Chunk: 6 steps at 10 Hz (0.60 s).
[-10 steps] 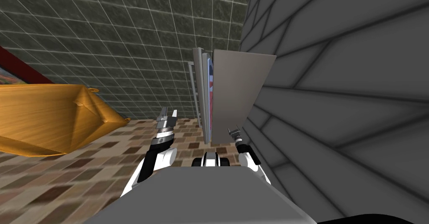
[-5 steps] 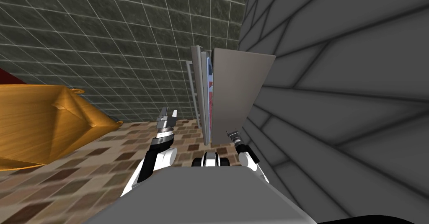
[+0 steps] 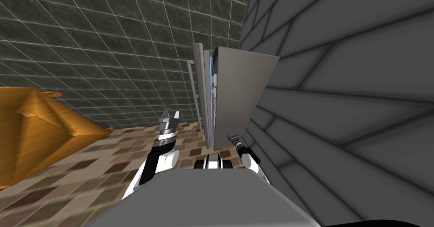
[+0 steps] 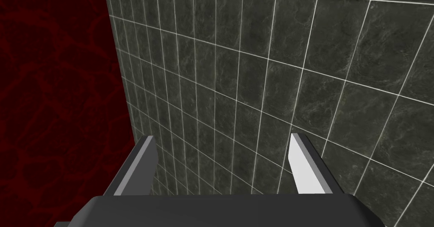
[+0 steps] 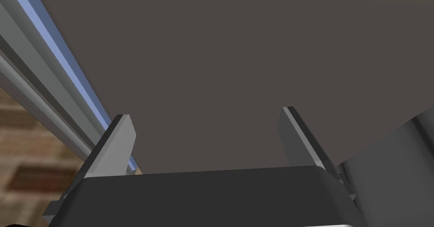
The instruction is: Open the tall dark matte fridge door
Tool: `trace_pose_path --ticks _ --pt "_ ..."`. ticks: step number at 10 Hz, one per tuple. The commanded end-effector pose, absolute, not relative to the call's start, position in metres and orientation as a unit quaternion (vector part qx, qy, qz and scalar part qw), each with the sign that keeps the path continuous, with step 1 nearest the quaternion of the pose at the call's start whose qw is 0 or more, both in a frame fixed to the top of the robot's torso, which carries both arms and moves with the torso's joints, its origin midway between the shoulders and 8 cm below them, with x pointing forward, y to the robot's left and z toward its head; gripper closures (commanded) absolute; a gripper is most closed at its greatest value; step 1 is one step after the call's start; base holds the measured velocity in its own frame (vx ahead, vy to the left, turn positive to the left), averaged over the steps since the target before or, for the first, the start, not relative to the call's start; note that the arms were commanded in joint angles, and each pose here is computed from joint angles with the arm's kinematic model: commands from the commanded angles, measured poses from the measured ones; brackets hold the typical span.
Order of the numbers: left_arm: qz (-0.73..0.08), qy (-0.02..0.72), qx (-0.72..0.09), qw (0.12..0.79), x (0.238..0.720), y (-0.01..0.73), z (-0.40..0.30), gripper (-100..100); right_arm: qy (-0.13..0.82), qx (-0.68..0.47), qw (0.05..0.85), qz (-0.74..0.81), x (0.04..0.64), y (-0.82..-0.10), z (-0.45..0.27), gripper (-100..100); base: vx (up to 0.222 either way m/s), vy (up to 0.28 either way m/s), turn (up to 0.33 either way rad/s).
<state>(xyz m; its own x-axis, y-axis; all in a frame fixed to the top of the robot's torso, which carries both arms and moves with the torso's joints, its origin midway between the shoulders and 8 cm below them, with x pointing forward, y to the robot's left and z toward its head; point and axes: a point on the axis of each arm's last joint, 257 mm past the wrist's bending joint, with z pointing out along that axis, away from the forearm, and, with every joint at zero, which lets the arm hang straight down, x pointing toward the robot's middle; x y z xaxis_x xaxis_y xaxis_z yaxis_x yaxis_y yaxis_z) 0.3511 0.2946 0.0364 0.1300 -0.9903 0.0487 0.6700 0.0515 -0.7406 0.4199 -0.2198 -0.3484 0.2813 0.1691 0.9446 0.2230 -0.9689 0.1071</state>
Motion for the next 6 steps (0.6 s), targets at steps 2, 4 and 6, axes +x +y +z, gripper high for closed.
trace_pose_path --ticks 2,4,6 --pt "-0.61 0.251 -0.319 0.68 0.351 0.295 0.036 0 -0.085 -0.82 0.089 -0.559 0.414 -0.206 -0.368 -100 0.027 0.074 -0.09" --pt "-0.61 0.251 -0.319 0.68 0.351 0.295 0.036 0 -0.062 -0.829 0.126 -0.541 0.41 -0.198 -0.378 -100 0.042 0.076 -0.086" --pt "-0.61 0.251 -0.319 0.68 0.351 0.295 0.036 0 -0.039 -0.836 0.161 -0.523 0.407 -0.191 -0.386 -100 0.047 0.083 -0.073"
